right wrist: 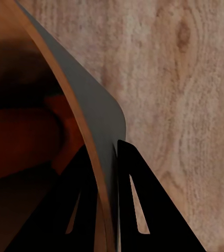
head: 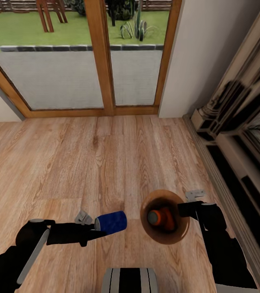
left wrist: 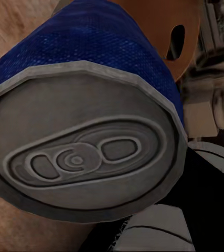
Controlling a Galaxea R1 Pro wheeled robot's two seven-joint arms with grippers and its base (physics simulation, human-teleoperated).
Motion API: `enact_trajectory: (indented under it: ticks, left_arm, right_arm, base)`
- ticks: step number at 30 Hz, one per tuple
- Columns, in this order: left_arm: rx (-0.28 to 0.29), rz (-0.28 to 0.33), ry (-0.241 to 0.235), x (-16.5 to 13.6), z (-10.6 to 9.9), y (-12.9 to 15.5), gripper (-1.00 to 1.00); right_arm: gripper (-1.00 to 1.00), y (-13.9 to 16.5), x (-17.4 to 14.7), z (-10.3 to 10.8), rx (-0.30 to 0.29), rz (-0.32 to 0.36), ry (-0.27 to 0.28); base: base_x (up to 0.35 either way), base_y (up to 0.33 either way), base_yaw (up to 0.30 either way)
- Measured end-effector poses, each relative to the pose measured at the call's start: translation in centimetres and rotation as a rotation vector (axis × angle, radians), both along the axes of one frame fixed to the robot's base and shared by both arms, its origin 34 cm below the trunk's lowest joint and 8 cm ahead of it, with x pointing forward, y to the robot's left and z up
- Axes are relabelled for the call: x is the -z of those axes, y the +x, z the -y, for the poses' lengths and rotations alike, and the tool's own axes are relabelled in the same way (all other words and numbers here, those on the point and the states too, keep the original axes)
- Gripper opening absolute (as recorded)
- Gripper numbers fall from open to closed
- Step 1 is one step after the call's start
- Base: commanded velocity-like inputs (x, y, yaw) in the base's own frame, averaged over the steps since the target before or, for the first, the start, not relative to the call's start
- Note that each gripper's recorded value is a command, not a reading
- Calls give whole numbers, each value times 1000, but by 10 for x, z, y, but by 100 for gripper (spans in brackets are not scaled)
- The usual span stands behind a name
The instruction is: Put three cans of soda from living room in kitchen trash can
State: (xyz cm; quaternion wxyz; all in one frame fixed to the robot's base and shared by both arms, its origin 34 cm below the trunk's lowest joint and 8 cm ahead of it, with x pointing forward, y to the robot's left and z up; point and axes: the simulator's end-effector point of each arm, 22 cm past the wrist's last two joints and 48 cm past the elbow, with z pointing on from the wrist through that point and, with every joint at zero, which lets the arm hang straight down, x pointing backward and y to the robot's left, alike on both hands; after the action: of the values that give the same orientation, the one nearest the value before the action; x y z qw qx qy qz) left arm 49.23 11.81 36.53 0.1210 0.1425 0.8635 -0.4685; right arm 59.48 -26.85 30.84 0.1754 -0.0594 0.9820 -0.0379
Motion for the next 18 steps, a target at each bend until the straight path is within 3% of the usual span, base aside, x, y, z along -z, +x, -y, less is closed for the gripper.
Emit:
enact_trajectory:
  ticks: [6,18]
  left_arm:
    - [25,-8,-50,-10,1,-5,-100]
    - [-26,-33,-43,-7,-14,-3,-100]
  right_arm:
    - [-100,0,0,-1,1,0,4]
    - [-100,-1,0,3,-5,-5,-31]
  base:
    - [0,0,0]
    - [0,0,0]
